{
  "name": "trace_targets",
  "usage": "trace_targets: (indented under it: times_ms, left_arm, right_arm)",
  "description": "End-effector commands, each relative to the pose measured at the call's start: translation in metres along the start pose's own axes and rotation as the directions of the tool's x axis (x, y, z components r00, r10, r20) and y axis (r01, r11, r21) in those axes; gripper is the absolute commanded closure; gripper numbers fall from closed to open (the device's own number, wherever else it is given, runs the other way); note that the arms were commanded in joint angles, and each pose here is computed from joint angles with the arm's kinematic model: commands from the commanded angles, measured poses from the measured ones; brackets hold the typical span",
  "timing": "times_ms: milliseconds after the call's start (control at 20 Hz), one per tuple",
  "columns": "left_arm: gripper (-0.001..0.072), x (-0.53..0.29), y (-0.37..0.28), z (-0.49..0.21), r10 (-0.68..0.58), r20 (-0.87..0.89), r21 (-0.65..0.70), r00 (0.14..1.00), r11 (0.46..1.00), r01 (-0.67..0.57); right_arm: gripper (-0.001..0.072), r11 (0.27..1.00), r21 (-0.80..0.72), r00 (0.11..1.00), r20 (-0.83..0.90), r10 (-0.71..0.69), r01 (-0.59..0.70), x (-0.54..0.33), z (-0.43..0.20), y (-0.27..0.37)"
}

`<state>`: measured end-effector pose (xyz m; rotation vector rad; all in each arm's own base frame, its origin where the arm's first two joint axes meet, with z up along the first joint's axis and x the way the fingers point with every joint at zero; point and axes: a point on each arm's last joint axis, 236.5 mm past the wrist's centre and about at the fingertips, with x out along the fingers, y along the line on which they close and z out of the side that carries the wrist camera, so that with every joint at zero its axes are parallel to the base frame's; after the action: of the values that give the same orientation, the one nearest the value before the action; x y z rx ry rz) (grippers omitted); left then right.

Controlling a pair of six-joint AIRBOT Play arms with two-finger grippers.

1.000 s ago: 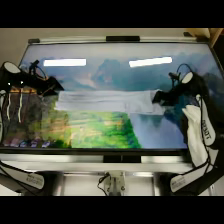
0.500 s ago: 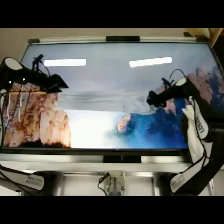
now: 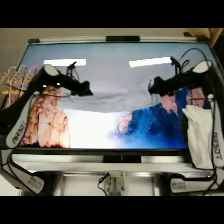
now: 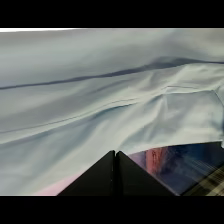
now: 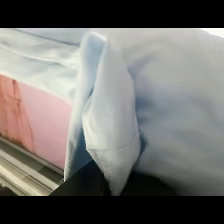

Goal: Fold the shirts.

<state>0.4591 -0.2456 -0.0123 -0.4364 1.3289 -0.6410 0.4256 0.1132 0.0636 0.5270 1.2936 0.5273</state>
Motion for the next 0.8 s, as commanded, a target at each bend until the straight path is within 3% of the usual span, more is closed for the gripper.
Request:
trace_targets:
  times_ms: [0,250,450,600,750]
  left_arm:
    - [0.0673,0.06,-0.053,-0.025,-0.148,-0.079,0.012,0.986,0.989,0.15]
    - [0.0673,0.104,-0.106,-0.065,-0.183,-0.157,0.024,0.971,0.982,0.189]
    - [0.0673,0.149,-0.17,-0.114,-0.3,-0.235,0.009,0.925,0.95,0.311]
    - [0.0673,0.154,-0.174,-0.113,-0.298,-0.214,0.022,0.93,0.951,0.31]
    - [0.0675,0.1,-0.136,-0.076,-0.242,-0.178,0.086,0.954,0.962,0.26]
  right_arm:
    - [0.0653,0.998,-0.066,1.0,0.023,0.012,-0.011,-0.05,-0.027,0.047]
    - [0.0653,0.995,-0.098,0.997,0.076,0.017,-0.01,-0.084,-0.044,0.077]
    - [0.0653,0.994,-0.112,0.995,0.094,0.022,-0.012,-0.084,-0.043,0.086]
    - [0.0653,0.987,-0.161,0.991,0.122,0.047,-0.026,-0.072,-0.037,0.108]
    - [0.0653,0.978,-0.201,0.985,0.152,0.08,-0.049,-0.054,-0.029,0.133]
